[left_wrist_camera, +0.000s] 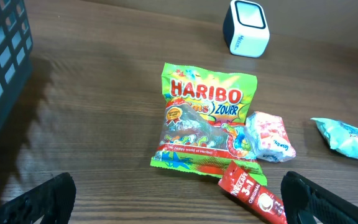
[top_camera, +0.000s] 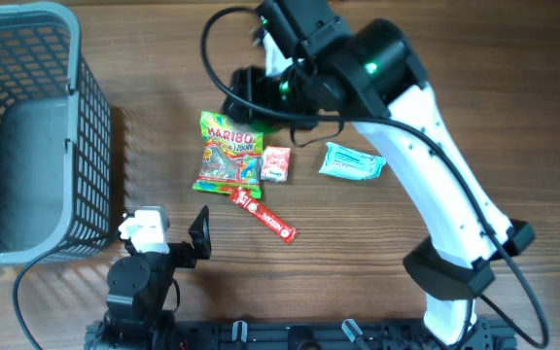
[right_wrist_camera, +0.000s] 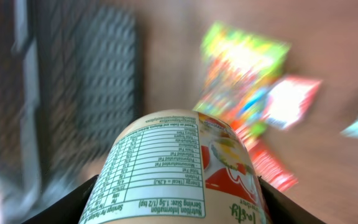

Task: Scan the item barcode
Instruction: 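Hold the jar's barcode label in front of the white scanner, then carry the jar to the table's right edge and release it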

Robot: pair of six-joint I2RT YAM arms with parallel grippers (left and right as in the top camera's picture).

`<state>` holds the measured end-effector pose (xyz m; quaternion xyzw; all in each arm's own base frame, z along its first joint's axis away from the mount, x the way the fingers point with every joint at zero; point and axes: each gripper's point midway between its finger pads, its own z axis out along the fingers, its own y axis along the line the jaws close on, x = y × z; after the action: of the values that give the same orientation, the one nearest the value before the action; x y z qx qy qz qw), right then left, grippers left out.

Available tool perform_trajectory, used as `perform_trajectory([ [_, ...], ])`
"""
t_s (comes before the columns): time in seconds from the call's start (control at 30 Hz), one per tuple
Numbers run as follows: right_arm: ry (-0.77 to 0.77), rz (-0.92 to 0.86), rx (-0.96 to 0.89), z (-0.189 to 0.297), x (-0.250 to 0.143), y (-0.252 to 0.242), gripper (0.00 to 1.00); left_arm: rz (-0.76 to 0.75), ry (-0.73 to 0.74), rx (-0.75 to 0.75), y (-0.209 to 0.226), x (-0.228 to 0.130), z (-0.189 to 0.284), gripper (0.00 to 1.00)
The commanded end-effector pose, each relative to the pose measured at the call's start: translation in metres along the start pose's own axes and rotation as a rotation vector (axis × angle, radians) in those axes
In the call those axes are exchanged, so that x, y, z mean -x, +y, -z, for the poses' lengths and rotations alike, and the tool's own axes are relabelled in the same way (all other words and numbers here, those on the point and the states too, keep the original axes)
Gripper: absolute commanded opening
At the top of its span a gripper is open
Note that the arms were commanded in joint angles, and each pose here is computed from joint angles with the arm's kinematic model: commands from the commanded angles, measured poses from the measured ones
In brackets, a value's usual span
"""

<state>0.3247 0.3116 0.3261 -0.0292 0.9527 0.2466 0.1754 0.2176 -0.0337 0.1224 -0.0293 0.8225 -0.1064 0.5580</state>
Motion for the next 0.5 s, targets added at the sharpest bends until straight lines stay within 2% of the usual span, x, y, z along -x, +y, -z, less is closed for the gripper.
perform_trajectory([
  [0.0, -0.432, -0.009, -0.408, 0.027, 0.077, -0.065, 0.62, 0.009, 0.002, 0.016, 0.003, -0.003, -0.001, 1.00],
  [0.17, -0.627, -0.068, -0.558, 0.009, 0.128, -0.099, 0.61, 0.009, 0.002, 0.017, 0.004, -0.003, -0.001, 1.00],
  [0.3, -0.681, -0.089, -0.533, -0.044, 0.169, -0.127, 0.56, 0.009, 0.002, 0.017, 0.004, -0.003, -0.001, 1.00],
  [0.47, -0.766, -0.094, -0.498, -0.098, 0.204, -0.149, 0.56, 0.009, 0.002, 0.017, 0.004, -0.003, -0.001, 1.00],
])
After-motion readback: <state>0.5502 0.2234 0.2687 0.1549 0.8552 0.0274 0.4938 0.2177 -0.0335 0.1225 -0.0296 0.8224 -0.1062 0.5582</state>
